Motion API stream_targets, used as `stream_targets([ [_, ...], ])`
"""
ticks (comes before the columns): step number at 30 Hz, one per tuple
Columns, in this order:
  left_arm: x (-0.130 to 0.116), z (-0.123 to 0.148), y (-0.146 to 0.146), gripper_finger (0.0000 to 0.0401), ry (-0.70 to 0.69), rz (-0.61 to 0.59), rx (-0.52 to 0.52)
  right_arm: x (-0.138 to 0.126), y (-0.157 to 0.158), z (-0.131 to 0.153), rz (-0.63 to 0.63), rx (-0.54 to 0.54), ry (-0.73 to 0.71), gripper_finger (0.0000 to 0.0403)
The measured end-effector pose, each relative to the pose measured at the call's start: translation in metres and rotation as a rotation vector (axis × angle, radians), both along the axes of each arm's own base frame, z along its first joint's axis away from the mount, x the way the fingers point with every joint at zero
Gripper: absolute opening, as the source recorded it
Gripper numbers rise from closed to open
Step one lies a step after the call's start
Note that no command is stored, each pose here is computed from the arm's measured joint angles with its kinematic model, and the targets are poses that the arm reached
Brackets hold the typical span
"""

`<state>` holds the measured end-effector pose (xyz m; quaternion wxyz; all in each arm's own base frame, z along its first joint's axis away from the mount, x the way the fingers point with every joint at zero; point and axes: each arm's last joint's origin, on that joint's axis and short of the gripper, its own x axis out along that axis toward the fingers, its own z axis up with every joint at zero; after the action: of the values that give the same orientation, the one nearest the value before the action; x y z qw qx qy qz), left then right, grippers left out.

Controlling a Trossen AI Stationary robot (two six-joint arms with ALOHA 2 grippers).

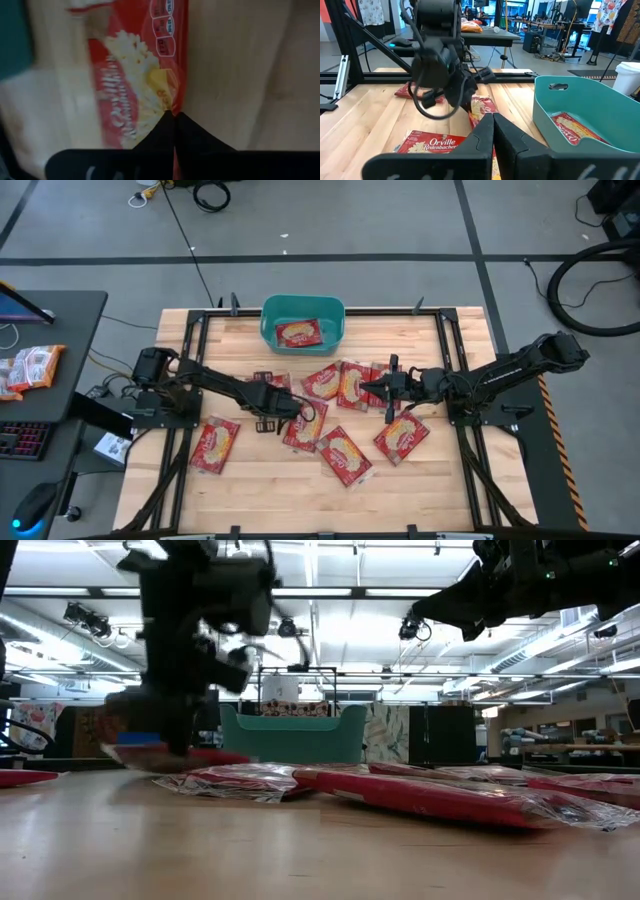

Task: Sort popcorn bags into baskets
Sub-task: Put the popcorn bag into the green bin

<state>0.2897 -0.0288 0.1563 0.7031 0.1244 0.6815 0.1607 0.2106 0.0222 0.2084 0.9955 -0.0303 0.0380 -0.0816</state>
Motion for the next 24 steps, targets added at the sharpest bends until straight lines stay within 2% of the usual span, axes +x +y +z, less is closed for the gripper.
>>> stream_targets([
  [8,0.022,0.065,0.0,0.0002,-0.066,-0.075,0.098,0.0,0.0,0.0,0.0,-0.001,0.004,0.0013],
  [14,0.037,0.103,0.008,0.0001,-0.127,-0.121,0.155,0.0,0.0,0.0,0.0,0.0,-0.001,0.0013],
  [19,0.047,0.125,0.028,0.0001,-0.163,-0.145,0.262,0.0,0.0,0.0,0.0,0.0,-0.002,0.0013],
  [24,0.055,0.125,0.06,0.0001,-0.176,-0.162,0.302,0.0,0.0,0.0,0.0,0.0,-0.001,0.0013],
])
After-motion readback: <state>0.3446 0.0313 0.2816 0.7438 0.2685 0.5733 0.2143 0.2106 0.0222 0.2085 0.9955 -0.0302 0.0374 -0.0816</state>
